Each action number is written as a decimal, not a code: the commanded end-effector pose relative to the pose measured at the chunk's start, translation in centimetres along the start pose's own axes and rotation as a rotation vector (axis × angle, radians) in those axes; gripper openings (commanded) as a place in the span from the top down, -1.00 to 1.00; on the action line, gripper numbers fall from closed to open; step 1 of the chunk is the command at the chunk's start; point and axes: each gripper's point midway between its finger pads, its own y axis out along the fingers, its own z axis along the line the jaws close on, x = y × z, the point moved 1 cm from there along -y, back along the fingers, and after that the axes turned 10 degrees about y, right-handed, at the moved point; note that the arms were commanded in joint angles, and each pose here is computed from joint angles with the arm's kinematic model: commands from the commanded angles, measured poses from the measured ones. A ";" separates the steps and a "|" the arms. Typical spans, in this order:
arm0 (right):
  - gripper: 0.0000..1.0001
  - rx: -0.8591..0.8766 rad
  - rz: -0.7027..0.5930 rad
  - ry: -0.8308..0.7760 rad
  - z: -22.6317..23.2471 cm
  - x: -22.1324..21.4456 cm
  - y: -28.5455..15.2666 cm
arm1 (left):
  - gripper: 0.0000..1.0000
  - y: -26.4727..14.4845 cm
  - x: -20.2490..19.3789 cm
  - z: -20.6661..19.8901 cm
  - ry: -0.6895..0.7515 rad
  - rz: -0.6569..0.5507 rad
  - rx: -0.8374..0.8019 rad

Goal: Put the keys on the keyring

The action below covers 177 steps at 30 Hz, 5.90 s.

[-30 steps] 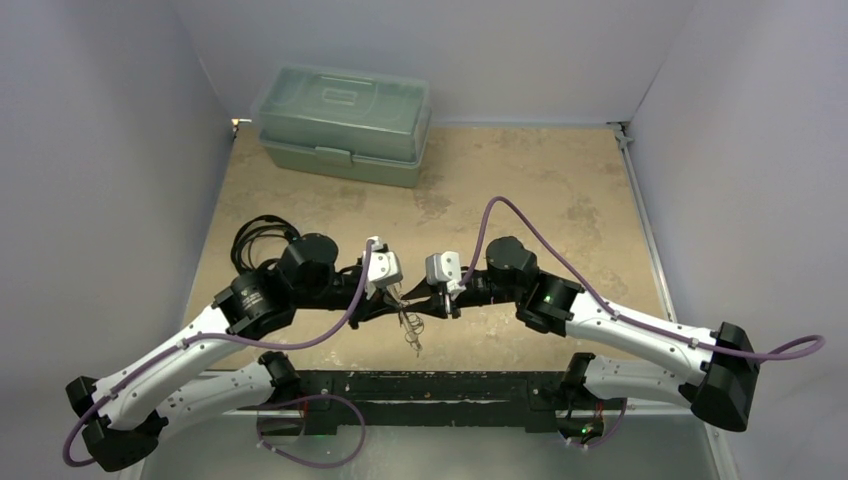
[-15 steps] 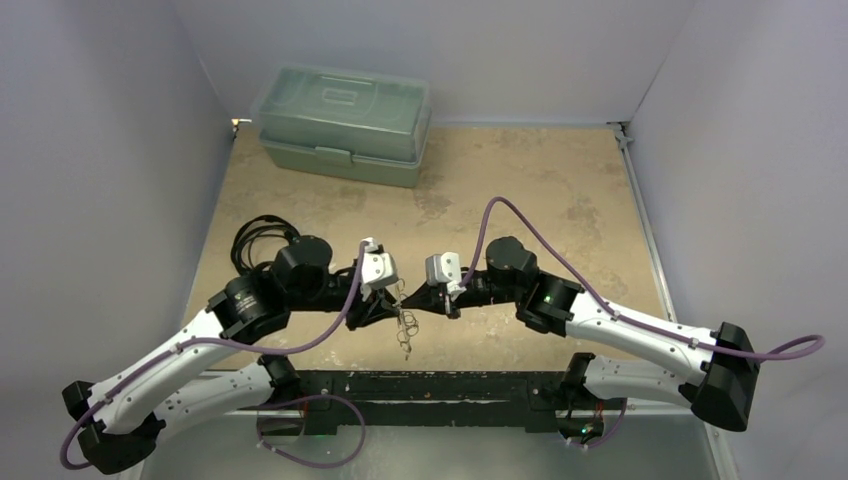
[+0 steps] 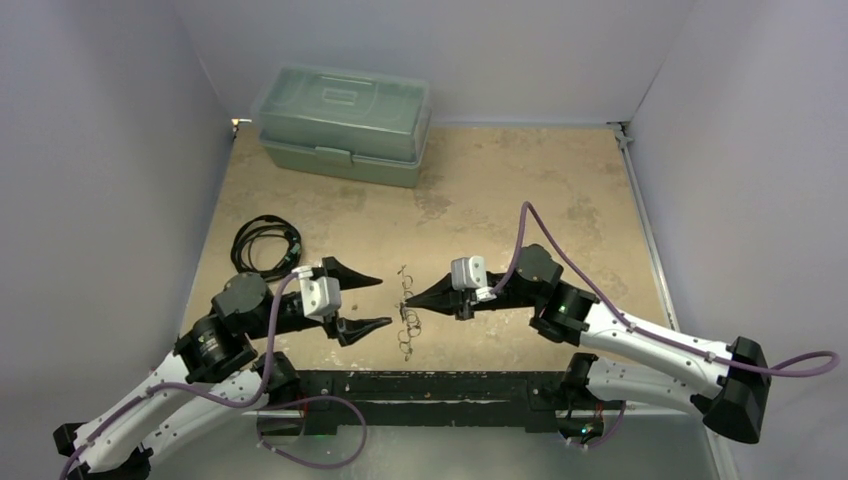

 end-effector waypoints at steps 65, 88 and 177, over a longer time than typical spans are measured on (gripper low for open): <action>1.00 0.115 -0.155 -0.061 2.5 3.7 -0.7 | 0.23 2.8 -0.2 -1.8 0.012 -0.131 -0.138; 1.00 0.064 -0.088 -0.045 1.2 2.2 0.0 | 1.00 2.9 -0.8 -1.3 -0.006 -0.066 -0.131; 1.00 -0.111 -0.185 -0.081 -0.6 4.5 -1.9 | -0.18 3.1 -4.4 0.3 0.017 -0.005 0.004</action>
